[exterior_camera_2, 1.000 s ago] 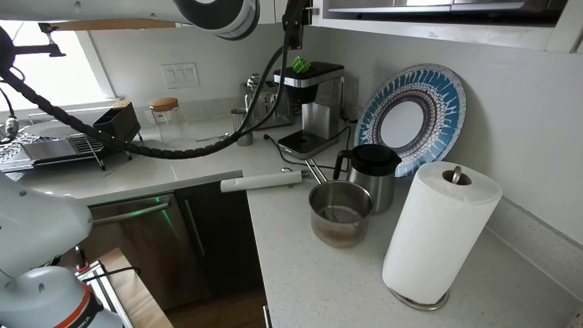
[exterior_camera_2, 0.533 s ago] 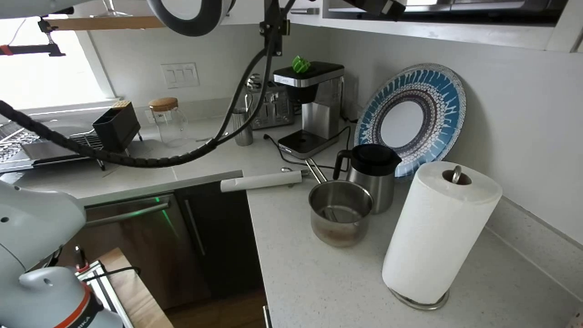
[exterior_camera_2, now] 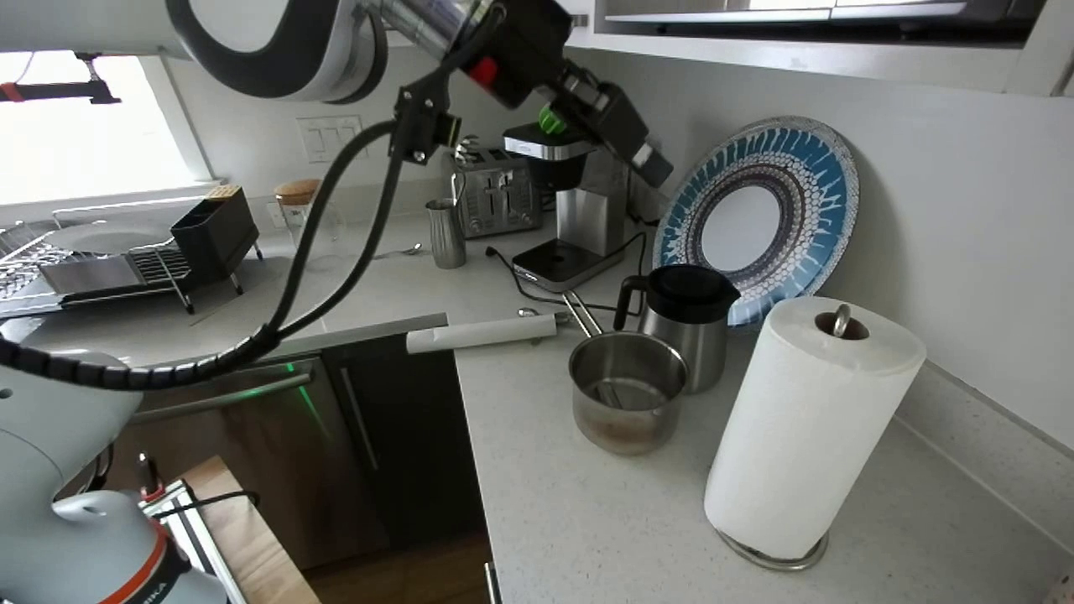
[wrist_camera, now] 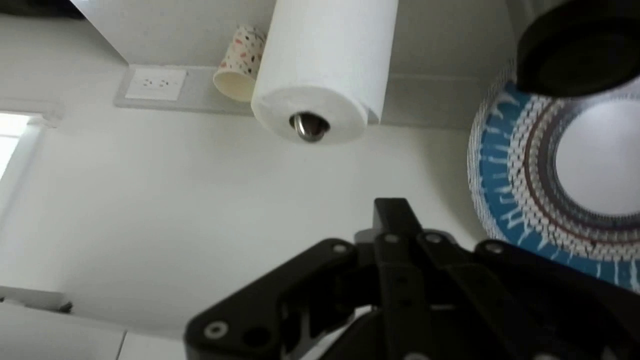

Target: Close the microwave door

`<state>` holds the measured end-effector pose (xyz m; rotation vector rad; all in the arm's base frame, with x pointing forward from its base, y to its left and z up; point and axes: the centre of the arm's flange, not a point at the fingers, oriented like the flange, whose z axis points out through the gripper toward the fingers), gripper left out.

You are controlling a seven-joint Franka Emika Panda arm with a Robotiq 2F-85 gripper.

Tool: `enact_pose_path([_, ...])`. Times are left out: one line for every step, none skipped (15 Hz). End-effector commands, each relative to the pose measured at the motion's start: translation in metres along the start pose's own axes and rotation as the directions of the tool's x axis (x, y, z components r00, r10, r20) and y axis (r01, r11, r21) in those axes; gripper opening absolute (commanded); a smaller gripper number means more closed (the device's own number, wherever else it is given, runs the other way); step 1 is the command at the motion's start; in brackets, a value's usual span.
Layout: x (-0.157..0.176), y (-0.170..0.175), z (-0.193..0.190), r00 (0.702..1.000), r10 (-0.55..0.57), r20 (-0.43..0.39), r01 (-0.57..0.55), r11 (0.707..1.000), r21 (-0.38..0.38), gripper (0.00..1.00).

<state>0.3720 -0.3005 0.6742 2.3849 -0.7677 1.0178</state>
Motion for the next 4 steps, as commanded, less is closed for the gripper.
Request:
enact_pose_path([-0.0413, -0.0167, 0.0241, 0.979, -0.144, 0.144, 0.152, 0.988, -0.042, 0.00])
enact_pose_path([-0.0464, -0.0192, 0.0286, 0.966, -0.187, 0.179, 0.201, 0.978, -0.062, 0.26])
enact_pose_path([-0.0454, -0.0239, 0.0330, 0.950, -0.227, 0.212, 0.250, 0.964, -0.088, 0.27])
enact_pose_path([-0.0383, -0.0172, 0.0301, 0.971, -0.177, 0.159, 0.189, 0.980, -0.060, 0.09])
